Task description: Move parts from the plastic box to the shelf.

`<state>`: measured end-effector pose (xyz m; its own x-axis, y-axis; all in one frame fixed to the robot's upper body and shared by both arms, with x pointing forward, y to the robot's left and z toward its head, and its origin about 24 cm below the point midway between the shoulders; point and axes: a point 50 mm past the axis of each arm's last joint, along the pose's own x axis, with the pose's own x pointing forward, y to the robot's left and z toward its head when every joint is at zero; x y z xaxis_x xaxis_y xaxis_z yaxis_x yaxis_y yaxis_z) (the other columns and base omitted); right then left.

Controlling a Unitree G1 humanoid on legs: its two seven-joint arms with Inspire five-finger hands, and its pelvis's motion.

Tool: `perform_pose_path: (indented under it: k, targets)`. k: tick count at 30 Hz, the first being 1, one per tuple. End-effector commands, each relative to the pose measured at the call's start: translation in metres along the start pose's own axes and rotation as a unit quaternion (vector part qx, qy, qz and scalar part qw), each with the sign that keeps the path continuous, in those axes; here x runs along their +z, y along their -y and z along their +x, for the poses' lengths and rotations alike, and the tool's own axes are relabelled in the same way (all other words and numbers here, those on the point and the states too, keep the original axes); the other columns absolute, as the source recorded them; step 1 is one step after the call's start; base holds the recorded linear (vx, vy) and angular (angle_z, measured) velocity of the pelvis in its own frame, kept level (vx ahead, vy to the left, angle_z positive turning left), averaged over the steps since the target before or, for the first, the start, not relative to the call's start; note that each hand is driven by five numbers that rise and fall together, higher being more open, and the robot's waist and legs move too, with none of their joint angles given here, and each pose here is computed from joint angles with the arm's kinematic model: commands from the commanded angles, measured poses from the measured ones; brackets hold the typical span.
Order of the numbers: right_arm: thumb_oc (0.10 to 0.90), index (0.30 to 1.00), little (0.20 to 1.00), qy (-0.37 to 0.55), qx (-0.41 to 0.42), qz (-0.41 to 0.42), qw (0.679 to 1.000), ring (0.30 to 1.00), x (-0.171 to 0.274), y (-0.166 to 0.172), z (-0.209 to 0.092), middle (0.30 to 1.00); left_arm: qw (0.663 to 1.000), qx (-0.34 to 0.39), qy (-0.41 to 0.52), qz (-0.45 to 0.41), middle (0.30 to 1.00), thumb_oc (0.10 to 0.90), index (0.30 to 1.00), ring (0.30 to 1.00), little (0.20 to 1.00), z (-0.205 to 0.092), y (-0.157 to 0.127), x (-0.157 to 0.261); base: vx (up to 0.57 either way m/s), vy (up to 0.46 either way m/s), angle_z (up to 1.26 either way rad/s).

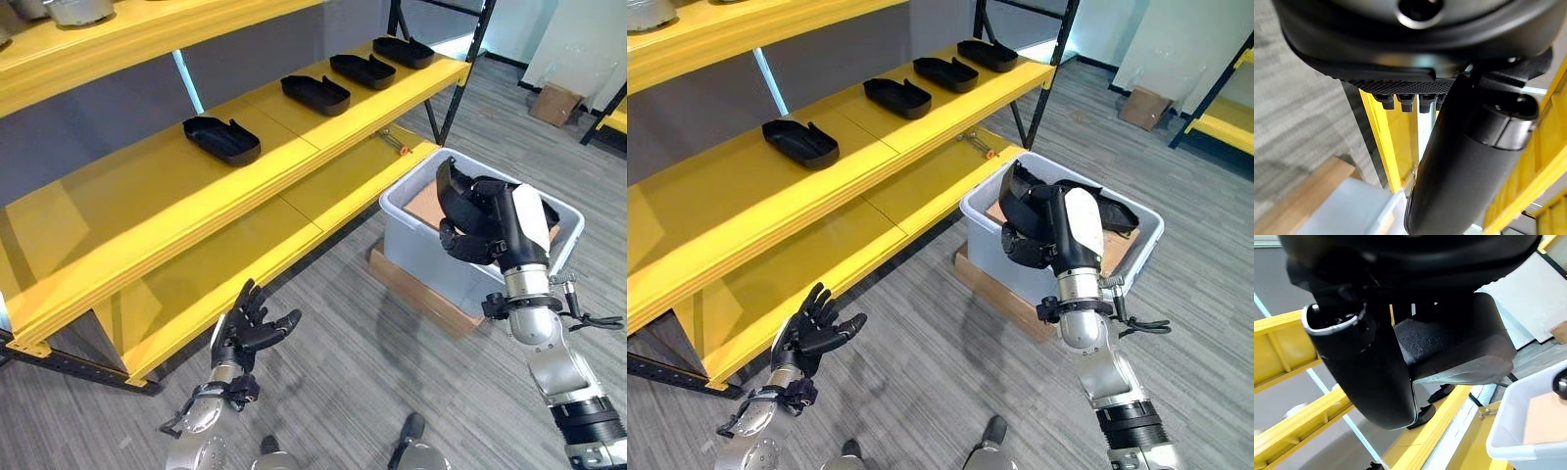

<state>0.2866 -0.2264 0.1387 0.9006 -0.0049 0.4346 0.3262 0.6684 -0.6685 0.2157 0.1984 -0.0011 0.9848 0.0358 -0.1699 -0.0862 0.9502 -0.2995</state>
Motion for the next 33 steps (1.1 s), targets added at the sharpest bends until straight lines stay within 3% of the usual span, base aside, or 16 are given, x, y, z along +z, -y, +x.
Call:
perform_pose_path:
  k: [1,11,25,33]
  targets:
    - [0.4,0.3,0.3,0.161,-0.09,-0.017,0.983,0.3,0.058,0.04,0.032,0.3,0.99,-0.058,0.126,-0.001,1.0,0.9,1.0,1.0,1.0,0.004,0.026,0.044,0.04,0.068,0.03]
    - [0.4,0.3,0.3,0.195,-0.077,-0.001,0.978,0.3,0.079,0.03,0.042,0.3,0.989,-0.041,0.14,0.007,1.0,0.9,1.0,1.0,1.0,0.003,0.021,0.05,0.03,0.059,0.15]
    - [0.4,0.3,0.3,0.294,-0.065,0.023,0.953,0.3,0.143,0.013,0.067,0.3,0.975,-0.004,0.218,0.041,1.0,0.9,1.0,1.0,1.0,0.01,0.013,0.087,0.0,0.123,0.2]
    - [0.4,0.3,0.3,0.263,-0.015,0.023,0.965,0.3,0.118,0.003,0.053,0.3,0.978,-0.026,0.2,0.047,1.0,0.9,1.0,1.0,1.0,0.018,0.022,0.08,0.06,0.134,0.5]
